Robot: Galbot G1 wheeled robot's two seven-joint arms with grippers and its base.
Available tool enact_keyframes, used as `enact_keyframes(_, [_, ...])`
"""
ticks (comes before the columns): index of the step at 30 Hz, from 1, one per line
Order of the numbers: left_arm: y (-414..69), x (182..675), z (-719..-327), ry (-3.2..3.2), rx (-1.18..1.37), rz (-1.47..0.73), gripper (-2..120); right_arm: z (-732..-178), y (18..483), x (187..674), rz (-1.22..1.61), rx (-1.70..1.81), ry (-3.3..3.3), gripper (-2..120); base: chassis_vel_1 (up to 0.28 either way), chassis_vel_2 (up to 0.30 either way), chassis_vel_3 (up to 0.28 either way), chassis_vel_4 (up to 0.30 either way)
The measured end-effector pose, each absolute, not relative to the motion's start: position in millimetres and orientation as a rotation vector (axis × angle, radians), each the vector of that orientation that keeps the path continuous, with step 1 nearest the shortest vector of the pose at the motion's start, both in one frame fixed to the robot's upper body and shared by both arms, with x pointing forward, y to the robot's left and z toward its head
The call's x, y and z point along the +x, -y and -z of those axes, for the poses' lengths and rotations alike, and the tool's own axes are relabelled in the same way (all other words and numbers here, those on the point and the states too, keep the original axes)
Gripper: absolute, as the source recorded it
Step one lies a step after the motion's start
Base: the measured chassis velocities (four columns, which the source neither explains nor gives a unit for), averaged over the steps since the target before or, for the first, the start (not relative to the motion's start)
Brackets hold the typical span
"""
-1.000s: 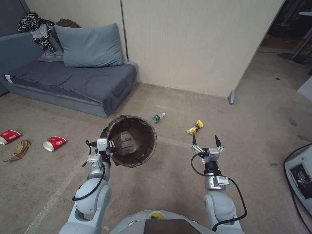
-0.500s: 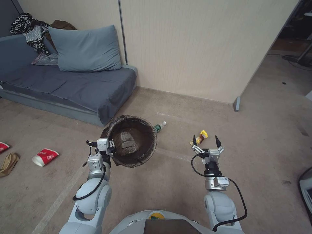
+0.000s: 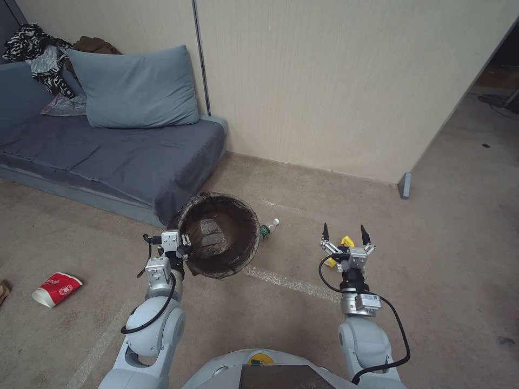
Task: Pick up the trash bin, then pick up the garbage from the floor and place it into the trash bin.
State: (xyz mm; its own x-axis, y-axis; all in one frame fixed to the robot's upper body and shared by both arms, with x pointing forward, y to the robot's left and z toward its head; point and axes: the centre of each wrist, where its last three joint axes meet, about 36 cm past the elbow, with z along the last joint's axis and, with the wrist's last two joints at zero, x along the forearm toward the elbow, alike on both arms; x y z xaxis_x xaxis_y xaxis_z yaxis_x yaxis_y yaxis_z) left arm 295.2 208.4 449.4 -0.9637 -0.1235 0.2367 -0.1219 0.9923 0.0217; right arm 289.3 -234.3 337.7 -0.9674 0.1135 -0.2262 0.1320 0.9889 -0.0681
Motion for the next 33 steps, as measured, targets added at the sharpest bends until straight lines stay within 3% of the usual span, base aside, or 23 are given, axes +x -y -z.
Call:
enact_keyframes(17, [-208.5, 294.9, -449.6, 2.916, 0.129, 0.004, 3, -351.5, 235.8, 313.5, 0.124, 0.300, -2.977, 100, -0.003, 0.007, 0.009, -0.001])
enact_keyframes(23, [-212.7, 296.2, -453.7, 2.953, 0.071, 0.005, 3, -366.9, 248.1, 343.2, 0.023, 0.424, -3.206, 100, 0.000, 0.000, 0.000, 0.000])
enact_keyframes(25, [-213.1, 297.0, -455.0, 2.959, 0.053, -0.003, 3, -358.6, 259.4, 375.7, -0.037, 0.496, -3.371, 100, 0.000, 0.000, 0.000, 0.000])
enact_keyframes(33, [-212.5, 297.4, -451.5, 2.949, 0.055, 0.008, 3, -334.4, 268.0, 415.8, -0.078, 0.579, -3.490, 100, 0.000, 0.000, 0.000, 0.000])
